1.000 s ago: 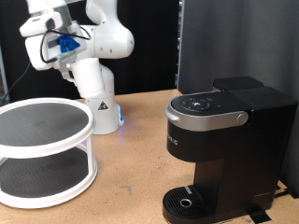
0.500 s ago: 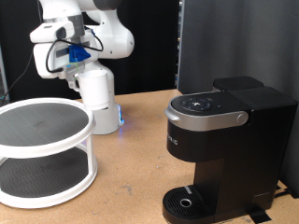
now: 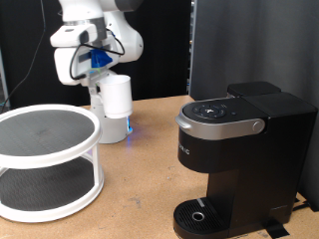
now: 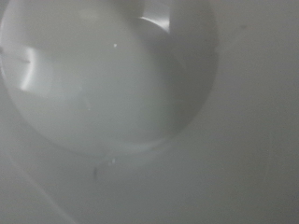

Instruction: Make a cup of coffee with the keurig machine

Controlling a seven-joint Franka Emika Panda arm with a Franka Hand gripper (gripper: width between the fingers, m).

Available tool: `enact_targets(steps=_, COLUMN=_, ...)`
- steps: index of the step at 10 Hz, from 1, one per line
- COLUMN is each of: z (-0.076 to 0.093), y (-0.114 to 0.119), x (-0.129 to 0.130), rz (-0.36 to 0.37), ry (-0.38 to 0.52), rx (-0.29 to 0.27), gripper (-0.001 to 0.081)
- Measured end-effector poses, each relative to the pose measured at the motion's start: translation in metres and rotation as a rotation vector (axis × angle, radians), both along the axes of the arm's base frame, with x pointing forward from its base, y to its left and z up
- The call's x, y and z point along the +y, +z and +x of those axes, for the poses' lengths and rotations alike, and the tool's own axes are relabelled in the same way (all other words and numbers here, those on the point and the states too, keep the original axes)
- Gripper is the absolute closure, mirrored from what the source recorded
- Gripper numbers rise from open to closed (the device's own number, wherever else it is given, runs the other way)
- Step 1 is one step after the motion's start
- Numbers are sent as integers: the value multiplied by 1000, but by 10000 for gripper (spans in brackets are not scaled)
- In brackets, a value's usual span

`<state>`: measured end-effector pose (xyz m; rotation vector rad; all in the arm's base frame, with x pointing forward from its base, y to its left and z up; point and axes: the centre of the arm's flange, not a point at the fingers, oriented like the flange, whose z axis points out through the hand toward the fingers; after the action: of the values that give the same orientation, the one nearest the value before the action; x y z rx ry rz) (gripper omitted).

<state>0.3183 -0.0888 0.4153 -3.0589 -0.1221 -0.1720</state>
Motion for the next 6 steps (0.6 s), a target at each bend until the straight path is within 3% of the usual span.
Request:
enact_targets(steps=3, z=11, y=-8, x=16, rz=-12, ry=-11, rx=-1, gripper=734)
enact_targets(steps=6, z=26, y=-17, x=23, rz=49, ry=-50, rx=-64, gripper=734)
